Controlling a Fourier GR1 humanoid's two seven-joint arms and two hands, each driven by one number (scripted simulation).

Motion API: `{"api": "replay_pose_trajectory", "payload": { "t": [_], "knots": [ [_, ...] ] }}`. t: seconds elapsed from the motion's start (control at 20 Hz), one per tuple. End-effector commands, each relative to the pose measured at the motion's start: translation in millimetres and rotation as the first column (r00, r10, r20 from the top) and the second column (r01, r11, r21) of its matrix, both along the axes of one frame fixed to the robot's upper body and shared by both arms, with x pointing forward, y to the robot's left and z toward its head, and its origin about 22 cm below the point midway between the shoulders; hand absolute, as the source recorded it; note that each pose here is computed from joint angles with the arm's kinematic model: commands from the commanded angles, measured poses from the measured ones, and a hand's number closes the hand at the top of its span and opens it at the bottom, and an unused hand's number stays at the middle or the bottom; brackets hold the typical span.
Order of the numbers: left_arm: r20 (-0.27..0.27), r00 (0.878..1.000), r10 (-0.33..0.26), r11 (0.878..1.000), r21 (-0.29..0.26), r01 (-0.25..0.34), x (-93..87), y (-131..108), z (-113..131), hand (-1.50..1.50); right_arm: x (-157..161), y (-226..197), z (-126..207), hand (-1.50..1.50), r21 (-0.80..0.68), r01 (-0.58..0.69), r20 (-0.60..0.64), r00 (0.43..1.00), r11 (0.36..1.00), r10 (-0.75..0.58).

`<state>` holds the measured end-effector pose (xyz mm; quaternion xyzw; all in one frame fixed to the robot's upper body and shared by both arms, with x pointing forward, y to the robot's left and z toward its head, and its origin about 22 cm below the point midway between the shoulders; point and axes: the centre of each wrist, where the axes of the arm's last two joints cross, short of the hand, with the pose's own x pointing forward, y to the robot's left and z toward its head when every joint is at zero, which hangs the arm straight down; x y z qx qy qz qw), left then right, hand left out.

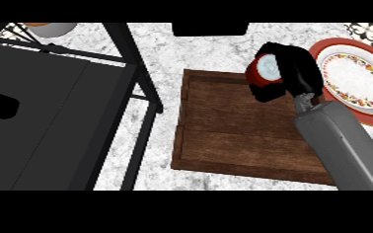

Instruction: Pick the can from the tray and place it in the plate

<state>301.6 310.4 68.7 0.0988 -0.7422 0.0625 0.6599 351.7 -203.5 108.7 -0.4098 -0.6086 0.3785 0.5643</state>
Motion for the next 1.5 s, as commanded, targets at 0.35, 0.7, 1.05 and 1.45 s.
{"api": "replay_pose_trajectory", "payload": {
  "t": [0.35, 0.7, 1.05, 1.45],
  "knots": [
    [-0.272, 0.956, -0.106, 0.990, 0.065, 0.128, -14.3, -10.2, -41.5, 0.00, 18.6, -28.7, 33.6, 1.50, 0.148, 0.431, 0.300, 0.838, 0.890, -0.455],
    [-0.274, 0.957, -0.099, 0.992, 0.051, 0.117, -15.3, -12.2, -46.3, 0.00, 13.4, -77.7, 25.6, 1.50, 0.238, 0.530, 0.267, 0.770, 0.814, -0.579],
    [-0.267, 0.955, -0.126, 0.989, 0.043, 0.142, -28.8, -19.4, -52.3, 0.00, 5.9, -151.9, 14.9, 1.50, 0.217, 0.611, 0.257, 0.716, 0.761, -0.649],
    [-0.251, 0.960, -0.125, 0.986, 0.072, 0.147, -12.5, -12.6, -47.2, 0.00, -4.6, -198.3, -18.9, 1.50, 0.101, 0.621, 0.044, 0.778, 0.777, -0.627]
  ]
}}
